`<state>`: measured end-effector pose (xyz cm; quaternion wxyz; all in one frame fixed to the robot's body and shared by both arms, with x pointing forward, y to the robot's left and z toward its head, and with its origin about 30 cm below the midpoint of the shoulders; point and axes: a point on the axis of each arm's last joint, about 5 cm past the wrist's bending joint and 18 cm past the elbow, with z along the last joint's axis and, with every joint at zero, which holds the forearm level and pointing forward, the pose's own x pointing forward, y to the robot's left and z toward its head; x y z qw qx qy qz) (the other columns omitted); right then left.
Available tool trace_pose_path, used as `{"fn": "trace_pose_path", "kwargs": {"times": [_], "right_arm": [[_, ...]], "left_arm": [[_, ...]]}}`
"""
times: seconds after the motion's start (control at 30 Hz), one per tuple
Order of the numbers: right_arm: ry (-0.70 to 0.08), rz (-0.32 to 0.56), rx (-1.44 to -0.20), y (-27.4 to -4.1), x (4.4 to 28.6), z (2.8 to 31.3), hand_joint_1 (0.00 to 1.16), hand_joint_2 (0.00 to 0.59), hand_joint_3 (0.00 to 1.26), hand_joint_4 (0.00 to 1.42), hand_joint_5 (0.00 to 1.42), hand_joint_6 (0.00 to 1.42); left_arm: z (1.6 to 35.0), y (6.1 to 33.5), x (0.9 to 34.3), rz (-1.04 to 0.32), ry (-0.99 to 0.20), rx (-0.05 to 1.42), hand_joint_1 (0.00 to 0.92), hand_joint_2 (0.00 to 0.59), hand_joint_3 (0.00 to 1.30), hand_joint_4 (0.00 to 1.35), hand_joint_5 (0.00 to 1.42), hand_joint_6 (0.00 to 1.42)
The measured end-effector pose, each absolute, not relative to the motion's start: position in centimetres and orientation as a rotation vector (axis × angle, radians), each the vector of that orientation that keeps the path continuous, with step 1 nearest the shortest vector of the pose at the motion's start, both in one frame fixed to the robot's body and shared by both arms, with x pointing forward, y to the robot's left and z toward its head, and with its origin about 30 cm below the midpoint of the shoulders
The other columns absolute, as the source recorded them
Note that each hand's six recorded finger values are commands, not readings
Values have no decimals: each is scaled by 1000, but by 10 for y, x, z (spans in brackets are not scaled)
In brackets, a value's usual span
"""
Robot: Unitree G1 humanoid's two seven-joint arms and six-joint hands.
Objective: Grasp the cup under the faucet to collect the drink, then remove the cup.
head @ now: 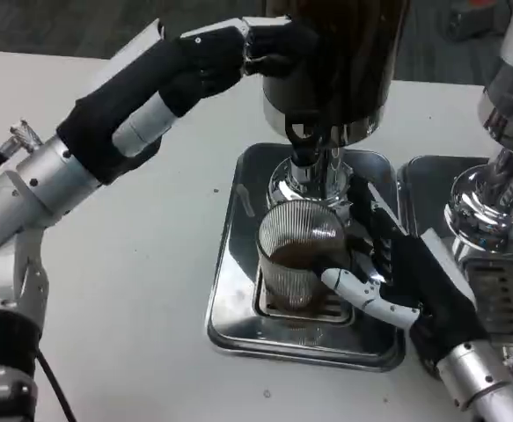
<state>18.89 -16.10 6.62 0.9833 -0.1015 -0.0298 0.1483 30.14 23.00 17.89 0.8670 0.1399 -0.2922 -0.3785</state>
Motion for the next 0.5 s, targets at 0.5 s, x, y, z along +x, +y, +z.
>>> {"fn": "trace_pose_path", "kwargs": {"times": [0.5], "right_arm": [[-74, 331, -207, -163, 189, 67, 690, 209, 0, 0, 0, 81]], "left_arm": [[135, 267, 261, -624, -461, 206, 0, 55, 376, 224, 216, 302]]}}
